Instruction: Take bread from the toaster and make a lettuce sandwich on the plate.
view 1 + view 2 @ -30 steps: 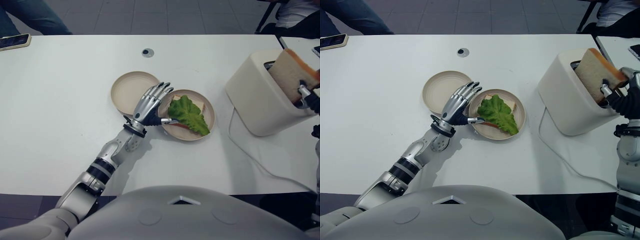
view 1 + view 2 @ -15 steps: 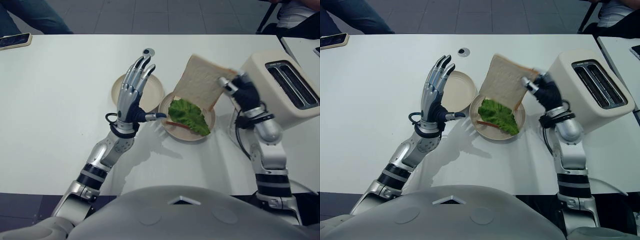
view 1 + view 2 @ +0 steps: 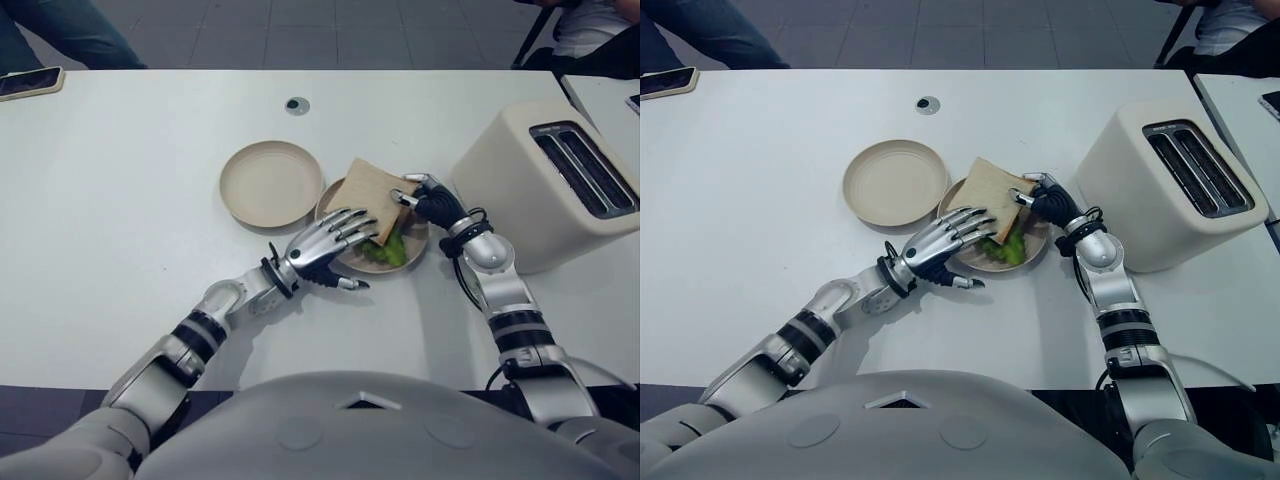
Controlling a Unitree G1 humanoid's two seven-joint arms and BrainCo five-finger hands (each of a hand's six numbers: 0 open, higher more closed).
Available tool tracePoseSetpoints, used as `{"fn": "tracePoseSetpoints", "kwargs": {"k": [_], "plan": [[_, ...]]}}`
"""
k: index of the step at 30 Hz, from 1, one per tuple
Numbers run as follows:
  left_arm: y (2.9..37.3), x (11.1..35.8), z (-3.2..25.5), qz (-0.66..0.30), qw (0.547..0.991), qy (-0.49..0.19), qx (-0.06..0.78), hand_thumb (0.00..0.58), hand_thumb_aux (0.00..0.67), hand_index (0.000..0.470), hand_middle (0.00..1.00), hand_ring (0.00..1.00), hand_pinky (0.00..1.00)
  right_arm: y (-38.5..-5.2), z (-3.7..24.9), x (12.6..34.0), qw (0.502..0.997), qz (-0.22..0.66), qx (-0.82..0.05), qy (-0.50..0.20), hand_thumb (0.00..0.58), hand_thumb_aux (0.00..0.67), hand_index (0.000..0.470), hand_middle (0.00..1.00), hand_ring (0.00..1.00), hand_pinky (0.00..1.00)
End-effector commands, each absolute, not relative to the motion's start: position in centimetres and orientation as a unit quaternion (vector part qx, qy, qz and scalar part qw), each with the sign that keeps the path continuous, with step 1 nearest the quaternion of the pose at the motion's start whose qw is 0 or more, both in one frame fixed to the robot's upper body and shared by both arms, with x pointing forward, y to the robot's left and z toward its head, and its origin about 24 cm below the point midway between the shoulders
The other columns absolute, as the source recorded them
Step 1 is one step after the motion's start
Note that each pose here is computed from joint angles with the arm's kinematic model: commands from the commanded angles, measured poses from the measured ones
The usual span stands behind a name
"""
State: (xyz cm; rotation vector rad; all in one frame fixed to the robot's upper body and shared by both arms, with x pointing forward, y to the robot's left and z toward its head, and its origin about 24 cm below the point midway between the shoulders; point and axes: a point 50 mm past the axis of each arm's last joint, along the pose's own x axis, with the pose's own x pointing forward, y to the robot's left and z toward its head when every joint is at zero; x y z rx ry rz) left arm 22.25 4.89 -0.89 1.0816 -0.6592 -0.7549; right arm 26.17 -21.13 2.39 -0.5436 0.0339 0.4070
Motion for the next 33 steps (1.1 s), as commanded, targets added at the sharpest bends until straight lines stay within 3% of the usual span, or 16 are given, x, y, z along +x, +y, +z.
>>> {"fn": "tracePoseSetpoints", "kwargs": {"k": [1, 2, 5, 7, 9, 10, 11, 12, 13, 14, 19, 22, 24, 26, 28, 33], "plan": [[5.7, 22.1, -4.4, -0.398, 0.718, -0.199, 0.535, 0.454, 0.357, 0.251, 0.0, 0.0, 0.0, -20.4, 1.3, 24.7, 0.922, 0.245, -0.299, 0.032, 0.408, 0.305, 0.214, 0.77, 0.77, 0.77], [5.7, 22.2, -4.4, -0.396, 0.723, -0.2, 0.529, 0.484, 0.397, 0.278, 0.0, 0.0, 0.0, -20.6, 1.7, 24.8, 0.923, 0.233, -0.306, 0.019, 0.0, 0.0, 0.0, 0.0, 0.0, 0.0], [6.3, 21.3, -4.3, -0.404, 0.73, -0.209, 0.509, 0.521, 0.457, 0.321, 0.0, 0.0, 0.0, -23.3, 7.5, 26.5, 0.914, 0.027, -0.379, -0.145, 0.0, 0.0, 0.0, 0.0, 0.0, 0.0], [6.8, 20.6, -4.0, -0.406, 0.74, -0.215, 0.491, 0.56, 0.547, 0.383, 0.0, 0.0, 0.0, -23.9, 12.2, 25.8, 0.876, -0.094, -0.387, -0.273, 0.0, 0.0, 0.0, 0.0, 0.0, 0.0], [7.0, 20.4, -3.5, -0.396, 0.749, -0.225, 0.481, 0.564, 0.56, 0.393, 0.0, 0.0, 0.0, -23.0, 13.8, 24.6, 0.862, -0.119, -0.369, -0.326, 0.0, 0.0, 0.0, 0.0, 0.0, 0.0], [7.0, 20.6, -2.8, -0.382, 0.759, -0.236, 0.471, 0.577, 0.62, 0.435, 0.0, 0.0, 0.0, -22.5, 13.5, 24.2, 0.87, -0.1, -0.361, -0.321, 0.0, 0.0, 0.0, 0.0, 0.0, 0.0], [6.9, 20.8, -2.0, -0.364, 0.773, -0.251, 0.455, 0.58, 0.67, 0.47, 0.09, 0.09, 0.09, -21.9, 12.9, 23.9, 0.879, -0.068, -0.359, -0.305, 0.0, 0.0, 0.0, 0.26, 0.26, 0.26], [6.8, 21.0, -0.9, -0.343, 0.79, -0.27, 0.431, 0.58, 0.67, 0.47, 0.25, 0.25, 0.25, -21.5, 12.2, 23.5, 0.892, -0.032, -0.35, -0.285, 0.0, 0.0, 0.0, 0.89, 0.89, 0.89], [6.5, 21.1, 0.8, -0.317, 0.816, -0.295, 0.383, 0.58, 0.67, 0.47, 1.0, 1.0, 1.0, -21.3, 11.3, 23.0, 0.906, 0.014, -0.338, -0.255, 0.464, 0.37, 0.26, 1.0, 1.0, 1.0], [6.4, 21.0, 2.4, -0.298, 0.837, -0.32, 0.329, 0.58, 0.67, 0.47, 1.0, 1.0, 1.0, -21.3, 10.5, 22.3, 0.919, 0.058, -0.319, -0.226, 0.58, 0.67, 0.47, 1.0, 1.0, 1.0], [8.0, 18.9, 9.4, -0.252, 0.88, -0.392, 0.096, 0.58, 0.67, 0.47, 1.0, 1.0, 1.0, -22.4, 8.6, 15.6, 0.907, 0.298, -0.262, -0.14, 0.58, 0.67, 0.47, 1.0, 1.0, 1.0], [8.7, 17.3, 7.2, -0.328, 0.884, -0.311, 0.124, 0.58, 0.67, 0.47, 1.0, 1.0, 1.0, -22.6, 5.7, 11.5, 0.854, 0.434, -0.285, -0.04, 0.58, 0.67, 0.47, 1.0, 1.0, 1.0], [8.6, 15.7, 2.6, -0.424, 0.865, -0.193, 0.186, 0.58, 0.67, 0.47, 1.0, 1.0, 1.0, -22.5, 3.4, 10.5, 0.821, 0.48, -0.31, 0.015, 0.58, 0.67, 0.47, 1.0, 1.0, 1.0], [8.5, 13.1, -2.7, -0.519, 0.816, -0.07, 0.244, 0.58, 0.67, 0.47, 1.0, 1.0, 1.0, -21.5, 1.3, 11.3, 0.798, 0.499, -0.336, 0.034, 0.58, 0.67, 0.47, 1.0, 1.0, 1.0], [7.8, 12.6, -5.2, -0.542, 0.796, -0.017, 0.269, 0.58, 0.67, 0.47, 1.0, 1.0, 1.0, -20.1, 0.1, 13.5, 0.799, 0.477, -0.366, 0.017, 0.58, 0.67, 0.47, 1.0, 1.0, 1.0], [6.8, 19.1, -6.3, -0.413, 0.838, -0.009, 0.356, 0.58, 0.67, 0.47, 1.0, 1.0, 1.0, -19.1, -1.2, 20.1, 0.838, 0.311, -0.449, 0.001, 0.58, 0.67, 0.47, 1.0, 1.0, 1.0]]}}
